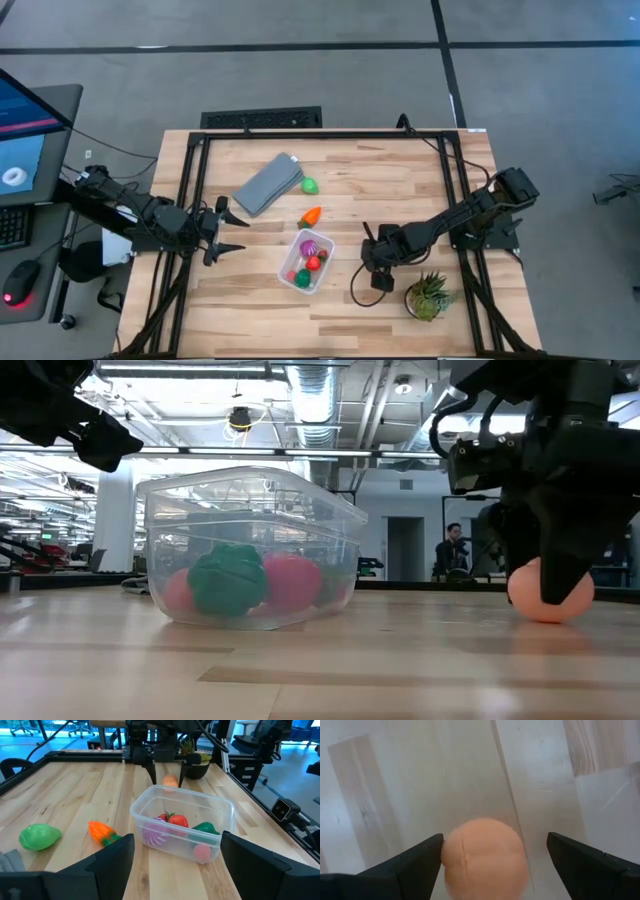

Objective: Pick and placing Produce into tupperware
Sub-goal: Put the light brown peach into the transparent bin

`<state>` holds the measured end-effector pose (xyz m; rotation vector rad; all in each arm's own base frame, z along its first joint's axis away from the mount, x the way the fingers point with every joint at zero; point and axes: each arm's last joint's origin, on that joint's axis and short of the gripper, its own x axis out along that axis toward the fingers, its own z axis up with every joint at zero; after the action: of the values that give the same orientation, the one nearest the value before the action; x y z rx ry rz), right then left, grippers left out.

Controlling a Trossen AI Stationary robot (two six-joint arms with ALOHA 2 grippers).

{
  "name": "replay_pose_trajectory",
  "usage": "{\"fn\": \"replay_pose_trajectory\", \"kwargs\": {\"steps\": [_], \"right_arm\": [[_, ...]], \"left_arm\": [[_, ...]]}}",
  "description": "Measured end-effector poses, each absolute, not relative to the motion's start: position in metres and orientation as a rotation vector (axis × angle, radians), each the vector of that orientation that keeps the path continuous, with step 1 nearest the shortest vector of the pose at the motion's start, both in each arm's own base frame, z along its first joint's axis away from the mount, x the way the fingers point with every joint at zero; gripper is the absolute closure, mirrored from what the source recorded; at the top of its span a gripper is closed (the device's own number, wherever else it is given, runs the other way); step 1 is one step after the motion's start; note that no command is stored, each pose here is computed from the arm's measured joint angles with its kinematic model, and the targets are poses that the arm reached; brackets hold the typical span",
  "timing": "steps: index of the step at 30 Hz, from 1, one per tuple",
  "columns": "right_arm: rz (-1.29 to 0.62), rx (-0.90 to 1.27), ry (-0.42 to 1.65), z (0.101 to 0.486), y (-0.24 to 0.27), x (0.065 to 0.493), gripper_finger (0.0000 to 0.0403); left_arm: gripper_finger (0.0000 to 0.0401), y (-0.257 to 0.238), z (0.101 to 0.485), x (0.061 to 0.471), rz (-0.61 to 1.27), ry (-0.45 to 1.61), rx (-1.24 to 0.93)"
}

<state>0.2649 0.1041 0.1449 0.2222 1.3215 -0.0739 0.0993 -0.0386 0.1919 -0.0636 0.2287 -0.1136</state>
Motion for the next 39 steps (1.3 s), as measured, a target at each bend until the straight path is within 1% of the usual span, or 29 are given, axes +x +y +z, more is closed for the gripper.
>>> {"fn": "replay_pose_trajectory", "kwargs": {"steps": [11,15,22,27,39], "right_arm": [[-0.085,0.222,1.332,0.1447,0.1035,0.2638,0.0028],[-0.086,0.220,1.335,0.1447,0.1034,0.2635,0.0047],[-0.086,0.219,1.336,0.1447,0.1034,0.2633,0.0096],[-0.085,0.218,1.336,0.1447,0.1036,0.2633,0.0117],[-0.083,0.217,1.335,0.1447,0.1036,0.2634,0.0122]], "left_arm": [[0.0115,-0.0386,0.1920,0.0992,-0.114,0.228,-0.064],[0.0115,-0.0386,0.1920,0.0992,-0.114,0.228,-0.064],[0.0115,-0.0386,0.1920,0.0992,-0.114,0.228,-0.064],[0.0115,-0.0386,0.1920,0.0992,-0.114,0.228,-0.065],[0.0115,-0.0386,0.1920,0.0992,-0.115,0.229,-0.065]]}}
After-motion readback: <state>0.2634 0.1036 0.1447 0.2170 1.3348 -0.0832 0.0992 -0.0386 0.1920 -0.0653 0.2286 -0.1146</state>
